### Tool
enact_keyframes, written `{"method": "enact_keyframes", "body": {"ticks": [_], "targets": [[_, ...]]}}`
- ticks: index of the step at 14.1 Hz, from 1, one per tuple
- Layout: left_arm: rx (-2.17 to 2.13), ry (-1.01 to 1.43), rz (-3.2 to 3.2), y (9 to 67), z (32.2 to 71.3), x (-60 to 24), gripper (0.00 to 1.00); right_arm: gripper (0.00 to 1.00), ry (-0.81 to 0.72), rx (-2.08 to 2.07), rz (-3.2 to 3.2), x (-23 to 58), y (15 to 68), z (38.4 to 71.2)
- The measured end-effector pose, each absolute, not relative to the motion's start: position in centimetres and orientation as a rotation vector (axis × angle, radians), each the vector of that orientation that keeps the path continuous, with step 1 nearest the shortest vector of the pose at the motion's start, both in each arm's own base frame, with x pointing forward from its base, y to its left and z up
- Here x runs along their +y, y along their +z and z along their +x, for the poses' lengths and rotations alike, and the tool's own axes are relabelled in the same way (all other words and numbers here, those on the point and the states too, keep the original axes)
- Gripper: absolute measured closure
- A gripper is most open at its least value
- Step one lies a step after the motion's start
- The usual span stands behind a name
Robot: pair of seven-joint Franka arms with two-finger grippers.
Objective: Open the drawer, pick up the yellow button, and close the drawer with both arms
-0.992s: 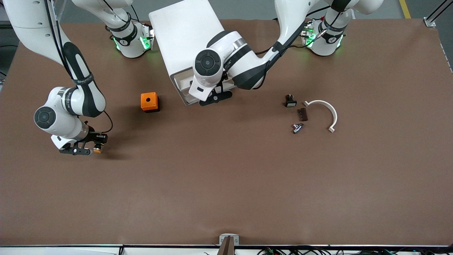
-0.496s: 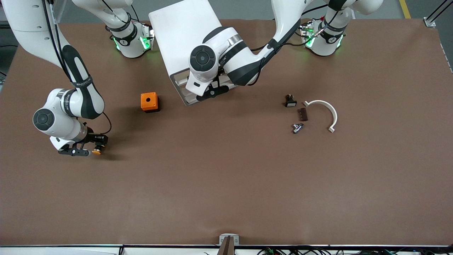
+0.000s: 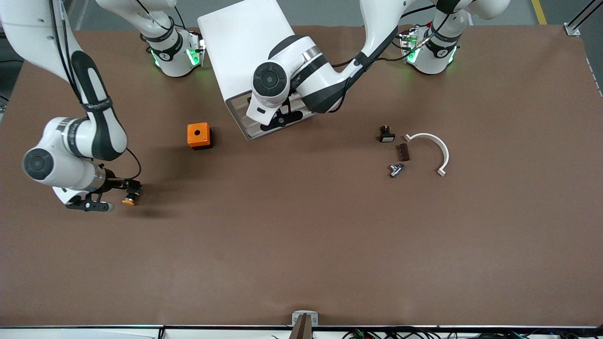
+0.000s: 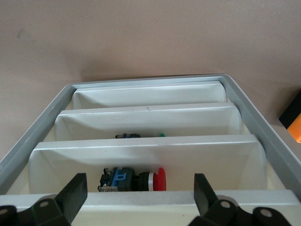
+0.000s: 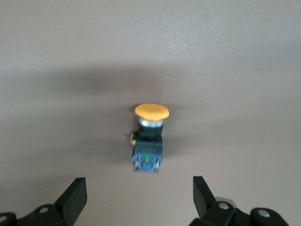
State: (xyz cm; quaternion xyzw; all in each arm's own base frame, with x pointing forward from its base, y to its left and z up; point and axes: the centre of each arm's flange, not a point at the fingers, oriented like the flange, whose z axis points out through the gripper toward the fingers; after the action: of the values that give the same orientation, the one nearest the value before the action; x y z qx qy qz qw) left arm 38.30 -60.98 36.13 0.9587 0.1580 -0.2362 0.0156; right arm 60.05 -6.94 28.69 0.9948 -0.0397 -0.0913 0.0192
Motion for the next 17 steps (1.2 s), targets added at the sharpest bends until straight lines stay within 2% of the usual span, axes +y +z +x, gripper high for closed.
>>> {"method": "enact_keyframes", "body": {"ticks": [4,8,13,17], "targets": [[0.512,-0.73,2.965,36.6,39.3,-60.5,0.0,0.0,-0.379,-0.066,3.092,-4.2,41.7,62.0],[0.587,-0.656,2.886,40.0,45.5,-56.3,0.0,0.0,-0.399,-0.064,3.09,-3.8,50.2,62.3],[0.466,-0.403,2.829,51.6,53.6,-44.6,0.0,0.0,-0.311,-0.076,3.096,-4.1,55.1,62.6],[0.385,-0.31,3.025,53.0,54.8,-39.0,0.0,0.0,-0.312,-0.067,3.1,-3.5,55.6,62.7]]}}
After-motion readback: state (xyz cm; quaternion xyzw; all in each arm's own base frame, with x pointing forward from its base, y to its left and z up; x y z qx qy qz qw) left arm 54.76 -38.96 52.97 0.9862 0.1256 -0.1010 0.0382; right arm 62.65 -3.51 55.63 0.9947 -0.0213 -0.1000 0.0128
